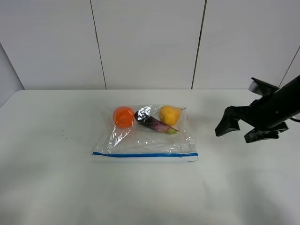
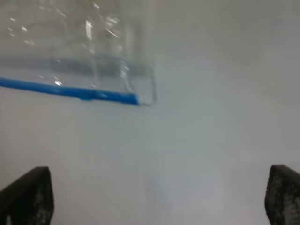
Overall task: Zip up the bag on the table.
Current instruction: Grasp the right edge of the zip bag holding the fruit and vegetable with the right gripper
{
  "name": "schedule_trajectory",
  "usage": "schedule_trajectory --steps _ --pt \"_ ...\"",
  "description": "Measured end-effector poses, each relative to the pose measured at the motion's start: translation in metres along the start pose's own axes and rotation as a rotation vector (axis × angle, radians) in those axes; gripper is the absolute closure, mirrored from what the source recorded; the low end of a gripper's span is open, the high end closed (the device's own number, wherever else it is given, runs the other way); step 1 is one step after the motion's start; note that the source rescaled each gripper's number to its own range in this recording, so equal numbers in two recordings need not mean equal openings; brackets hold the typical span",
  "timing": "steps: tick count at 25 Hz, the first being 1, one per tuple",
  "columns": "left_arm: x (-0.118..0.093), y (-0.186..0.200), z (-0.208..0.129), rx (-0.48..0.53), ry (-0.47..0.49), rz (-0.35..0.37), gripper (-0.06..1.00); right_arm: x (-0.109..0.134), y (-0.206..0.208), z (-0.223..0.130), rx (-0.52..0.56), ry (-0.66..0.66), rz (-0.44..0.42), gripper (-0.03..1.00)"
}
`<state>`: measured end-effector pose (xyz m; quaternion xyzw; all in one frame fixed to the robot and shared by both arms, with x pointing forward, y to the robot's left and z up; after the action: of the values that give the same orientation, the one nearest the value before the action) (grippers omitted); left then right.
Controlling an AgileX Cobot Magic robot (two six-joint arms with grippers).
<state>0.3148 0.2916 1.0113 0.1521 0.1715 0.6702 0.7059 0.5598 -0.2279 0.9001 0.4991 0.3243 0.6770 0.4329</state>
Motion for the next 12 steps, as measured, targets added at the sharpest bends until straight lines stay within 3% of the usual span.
schedule_trajectory --steps 5,12 --pt "0.0 0.0 0.0 0.0 0.0 0.0 -0.01 0.007 -0.046 0.007 0.007 0.0 0.169 0.0" --pt "0.0 0.0 0.0 0.0 0.0 0.0 -0.01 0.009 -0.088 0.017 0.022 -0.019 0.309 0.05"
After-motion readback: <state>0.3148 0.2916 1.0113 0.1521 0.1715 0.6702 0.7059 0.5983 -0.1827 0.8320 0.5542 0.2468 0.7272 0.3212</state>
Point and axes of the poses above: a point on each arm's last joint axis where the gripper is mounted, y pointing back along that axis away from the gripper, x along the wrist's bending axis when the last joint is at zero, z = x × y, the point moved 9 cm from there along -y, pointing out along that axis toward the gripper, and after that the axes turned 2 degrees about y, right-handed, at the moved point
